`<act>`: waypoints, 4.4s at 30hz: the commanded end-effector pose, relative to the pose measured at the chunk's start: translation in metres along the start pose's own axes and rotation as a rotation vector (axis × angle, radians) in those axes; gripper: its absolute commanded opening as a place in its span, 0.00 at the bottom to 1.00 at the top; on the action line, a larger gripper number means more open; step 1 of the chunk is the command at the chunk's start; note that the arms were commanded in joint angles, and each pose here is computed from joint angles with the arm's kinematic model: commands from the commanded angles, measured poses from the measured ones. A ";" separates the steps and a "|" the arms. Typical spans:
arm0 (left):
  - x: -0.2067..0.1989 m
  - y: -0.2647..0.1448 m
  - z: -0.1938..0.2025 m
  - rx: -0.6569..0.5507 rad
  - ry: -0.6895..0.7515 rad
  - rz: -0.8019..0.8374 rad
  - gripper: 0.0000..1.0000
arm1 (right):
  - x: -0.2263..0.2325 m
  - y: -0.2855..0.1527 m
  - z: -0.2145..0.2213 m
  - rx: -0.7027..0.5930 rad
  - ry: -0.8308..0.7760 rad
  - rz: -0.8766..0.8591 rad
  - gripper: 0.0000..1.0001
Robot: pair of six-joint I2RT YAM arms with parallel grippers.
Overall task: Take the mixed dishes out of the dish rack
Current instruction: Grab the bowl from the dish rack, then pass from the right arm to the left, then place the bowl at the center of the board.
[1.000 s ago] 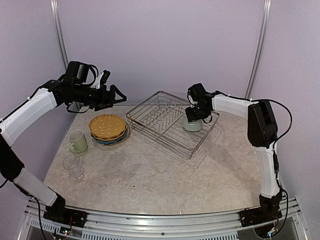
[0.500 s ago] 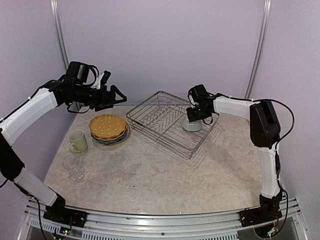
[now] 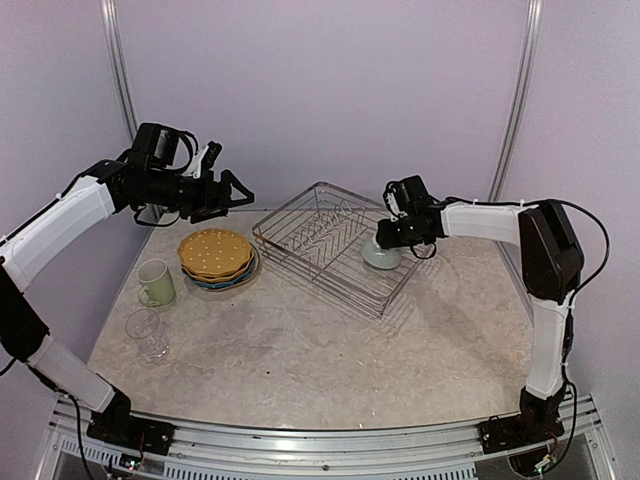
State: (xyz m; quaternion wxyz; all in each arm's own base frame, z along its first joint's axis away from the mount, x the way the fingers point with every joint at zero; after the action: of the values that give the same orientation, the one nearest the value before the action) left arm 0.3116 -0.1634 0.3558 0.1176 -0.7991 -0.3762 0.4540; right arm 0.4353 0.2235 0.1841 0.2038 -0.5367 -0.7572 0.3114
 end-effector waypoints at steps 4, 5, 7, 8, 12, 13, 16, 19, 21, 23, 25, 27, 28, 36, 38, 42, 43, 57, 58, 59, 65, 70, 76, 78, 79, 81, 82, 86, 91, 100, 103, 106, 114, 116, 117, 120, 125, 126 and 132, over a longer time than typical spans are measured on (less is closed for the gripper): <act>0.005 0.009 0.006 0.042 -0.024 0.002 0.91 | 0.000 -0.027 -0.031 -0.189 0.095 -0.083 0.00; 0.005 0.009 0.006 0.044 -0.024 0.003 0.91 | 0.000 -0.028 -0.031 -0.199 0.102 -0.091 0.00; 0.005 0.010 0.007 0.048 -0.025 0.006 0.91 | -0.001 -0.032 -0.032 -0.223 0.125 -0.111 0.00; 0.005 0.011 0.007 0.052 -0.027 0.008 0.92 | -0.002 -0.033 -0.032 -0.236 0.143 -0.125 0.00; 0.005 0.013 0.007 0.062 -0.034 0.018 0.91 | -0.007 -0.042 -0.026 -0.292 0.218 -0.210 0.00; 0.006 0.014 0.008 0.068 -0.039 0.022 0.92 | -0.009 -0.043 -0.024 -0.311 0.239 -0.240 0.00; 0.005 0.018 0.008 0.090 -0.052 0.038 0.92 | -0.011 -0.053 -0.022 -0.369 0.293 -0.343 0.00; 0.008 0.022 0.009 0.114 -0.070 0.035 0.92 | -0.011 -0.061 -0.023 -0.419 0.325 -0.393 0.00; 0.009 0.026 0.009 0.127 -0.077 0.031 0.92 | -0.009 -0.065 -0.025 -0.437 0.338 -0.426 0.00; 0.009 0.028 0.009 0.138 -0.085 0.031 0.92 | -0.008 -0.069 -0.026 -0.457 0.353 -0.463 0.00; 0.010 0.031 0.010 0.150 -0.092 0.038 0.92 | -0.005 -0.073 -0.028 -0.481 0.363 -0.518 0.00; 0.008 0.033 0.010 0.169 -0.102 0.068 0.91 | 0.000 -0.079 -0.032 -0.507 0.358 -0.571 0.00; 0.009 0.035 0.011 0.182 -0.110 0.084 0.91 | 0.002 -0.082 -0.033 -0.517 0.360 -0.588 0.00; 0.006 0.053 0.016 0.300 -0.197 0.294 0.86 | 0.035 -0.099 -0.041 -0.561 0.356 -0.721 0.00; 0.006 0.057 0.017 0.316 -0.210 0.338 0.85 | 0.048 -0.101 -0.042 -0.559 0.349 -0.759 0.00; 0.007 0.060 0.019 0.325 -0.230 0.403 0.84 | 0.074 -0.101 -0.043 -0.559 0.348 -0.840 0.00; 0.008 0.062 0.019 0.327 -0.238 0.413 0.84 | 0.081 -0.101 -0.042 -0.555 0.347 -0.860 0.00; 0.030 0.082 0.022 0.408 -0.384 0.517 0.71 | 0.155 -0.094 -0.042 -0.559 0.382 -1.135 0.00; 0.030 0.082 0.022 0.409 -0.387 0.527 0.70 | 0.157 -0.093 -0.041 -0.555 0.386 -1.140 0.00; 0.031 0.082 0.022 0.410 -0.392 0.537 0.68 | 0.160 -0.092 -0.039 -0.551 0.389 -1.146 0.00; 0.034 0.083 0.022 0.408 -0.399 0.569 0.51 | 0.172 -0.087 -0.031 -0.545 0.411 -1.190 0.00; 0.037 0.085 0.022 0.418 -0.415 0.581 0.39 | 0.175 -0.086 -0.025 -0.567 0.433 -1.181 0.00; 0.037 0.086 0.023 0.434 -0.414 0.593 0.21 | 0.175 -0.084 -0.022 -0.569 0.433 -1.181 0.00; 0.037 0.087 0.024 0.439 -0.412 0.595 0.18 | 0.175 -0.085 -0.021 -0.569 0.429 -1.182 0.00; 0.037 0.087 0.024 0.439 -0.410 0.595 0.15 | 0.175 -0.085 -0.021 -0.569 0.428 -1.182 0.00; 0.036 0.087 0.023 0.435 -0.397 0.600 0.10 | 0.175 -0.085 -0.021 -0.568 0.426 -1.182 0.00; 0.035 0.086 0.023 0.435 -0.395 0.600 0.08 | 0.175 -0.085 -0.020 -0.569 0.423 -1.182 0.00; 0.033 0.084 0.022 0.429 -0.379 0.590 0.00 | 0.174 -0.086 -0.017 -0.565 0.418 -1.176 0.04; 0.029 0.077 0.020 0.401 -0.337 0.545 0.00 | 0.167 -0.095 -0.013 -0.576 0.403 -1.132 0.34; 0.009 0.058 0.014 0.338 -0.241 0.406 0.00 | 0.136 -0.102 0.000 -0.529 0.394 -0.966 0.84; 0.012 0.055 0.015 0.350 -0.277 0.303 0.00 | 0.124 -0.111 0.004 -0.540 0.388 -0.919 0.89; 0.022 0.054 0.027 0.356 -0.309 0.186 0.00 | 0.116 -0.122 0.003 -0.550 0.336 -0.836 0.93; 0.035 0.037 0.079 0.360 -0.256 -0.211 0.00 | 0.098 -0.146 0.001 -0.564 0.245 -0.624 0.97; 0.037 0.036 0.096 0.384 -0.237 -0.308 0.00 | 0.094 -0.152 0.001 -0.576 0.236 -0.596 0.98; 0.040 0.036 0.104 0.392 -0.229 -0.356 0.00 | 0.093 -0.155 0.001 -0.580 0.233 -0.585 0.98; 0.050 0.038 0.126 0.418 -0.222 -0.493 0.00 | 0.089 -0.158 0.003 -0.583 0.222 -0.554 0.98; 0.069 0.055 0.158 0.514 -0.203 -0.751 0.00 | 0.083 -0.164 0.008 -0.581 0.209 -0.506 0.98; 0.071 0.060 0.163 0.534 -0.193 -0.782 0.00 | 0.082 -0.166 0.009 -0.580 0.206 -0.494 0.98; 0.077 0.083 0.183 0.607 -0.109 -0.935 0.00 | 0.070 -0.177 0.014 -0.589 0.193 -0.403 0.99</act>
State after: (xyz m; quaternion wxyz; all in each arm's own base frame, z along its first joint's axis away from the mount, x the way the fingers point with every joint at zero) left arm 0.2264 -0.1914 0.1668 0.4817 -0.4834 -0.5119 0.5217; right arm 0.2873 0.2598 0.2871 0.1914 -0.4036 -0.8943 -0.0271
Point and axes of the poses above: each gripper's point midway between its finger pads, its own y axis out along the fingers, its own x axis along the line the jaws close on, z = x × y, the point moved 10 cm from there along -y, back along the fingers, and after that the axes turned 9 degrees about -y, right-handed, at the moved point
